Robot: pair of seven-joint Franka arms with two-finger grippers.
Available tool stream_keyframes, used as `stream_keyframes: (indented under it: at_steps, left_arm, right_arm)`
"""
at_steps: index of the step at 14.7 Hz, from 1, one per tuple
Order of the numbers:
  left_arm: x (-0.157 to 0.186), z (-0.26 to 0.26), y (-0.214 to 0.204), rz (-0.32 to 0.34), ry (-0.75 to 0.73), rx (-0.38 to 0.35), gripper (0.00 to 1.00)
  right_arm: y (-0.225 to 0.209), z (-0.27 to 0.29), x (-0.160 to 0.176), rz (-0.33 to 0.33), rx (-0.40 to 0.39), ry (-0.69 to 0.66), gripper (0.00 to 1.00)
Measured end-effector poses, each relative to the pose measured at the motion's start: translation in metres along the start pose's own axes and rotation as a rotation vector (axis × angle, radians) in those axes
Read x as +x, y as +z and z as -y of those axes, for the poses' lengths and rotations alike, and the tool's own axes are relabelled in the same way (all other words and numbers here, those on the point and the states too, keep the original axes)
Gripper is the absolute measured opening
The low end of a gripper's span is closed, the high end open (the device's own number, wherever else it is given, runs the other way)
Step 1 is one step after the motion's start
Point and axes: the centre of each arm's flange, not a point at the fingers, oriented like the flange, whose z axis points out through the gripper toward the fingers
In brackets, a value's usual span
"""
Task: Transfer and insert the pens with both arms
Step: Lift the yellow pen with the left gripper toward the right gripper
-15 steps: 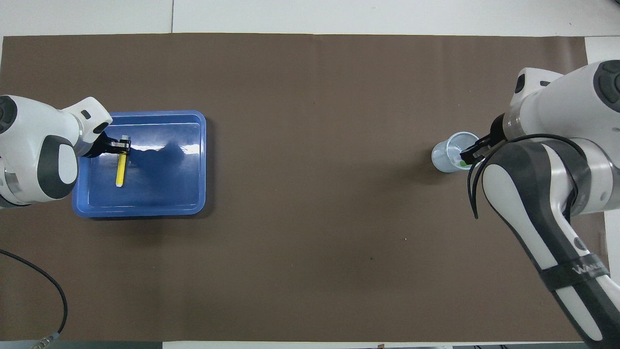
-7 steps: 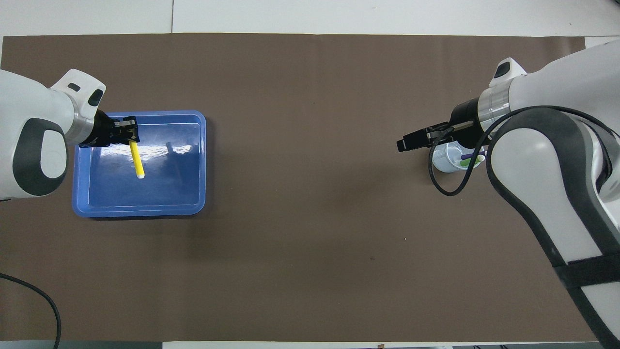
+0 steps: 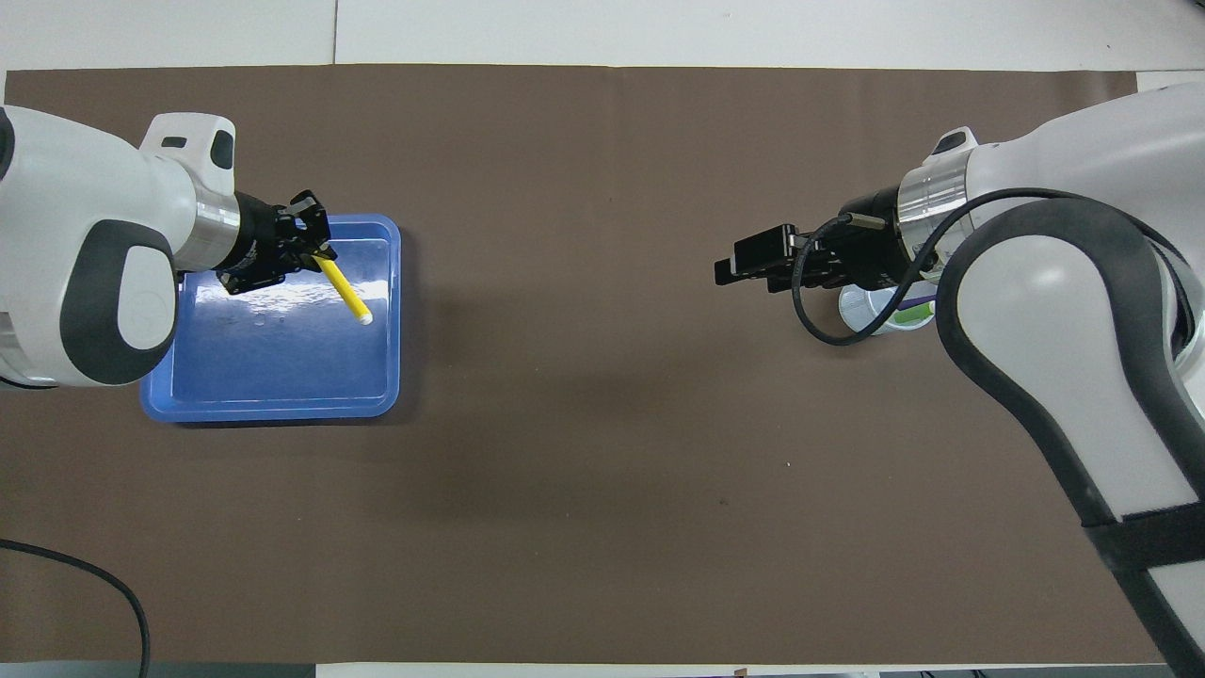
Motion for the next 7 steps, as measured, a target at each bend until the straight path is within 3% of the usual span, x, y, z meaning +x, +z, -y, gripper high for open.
stream_keyframes:
  at_steps: [4, 7]
  left_arm:
    - [-0.039, -0.026, 0.005, 0.099, -0.211, -0.13, 0.17]
    - [-0.077, -0.045, 0.011, 0.117, -0.33, -0.18, 0.17]
  right_arm:
    - [0.016, 0.002, -0.001, -0.055, 0.144, 0.105, 0.9]
    - [0.03, -0.009, -0.007, -0.111, 0.266, 0.217, 0.93]
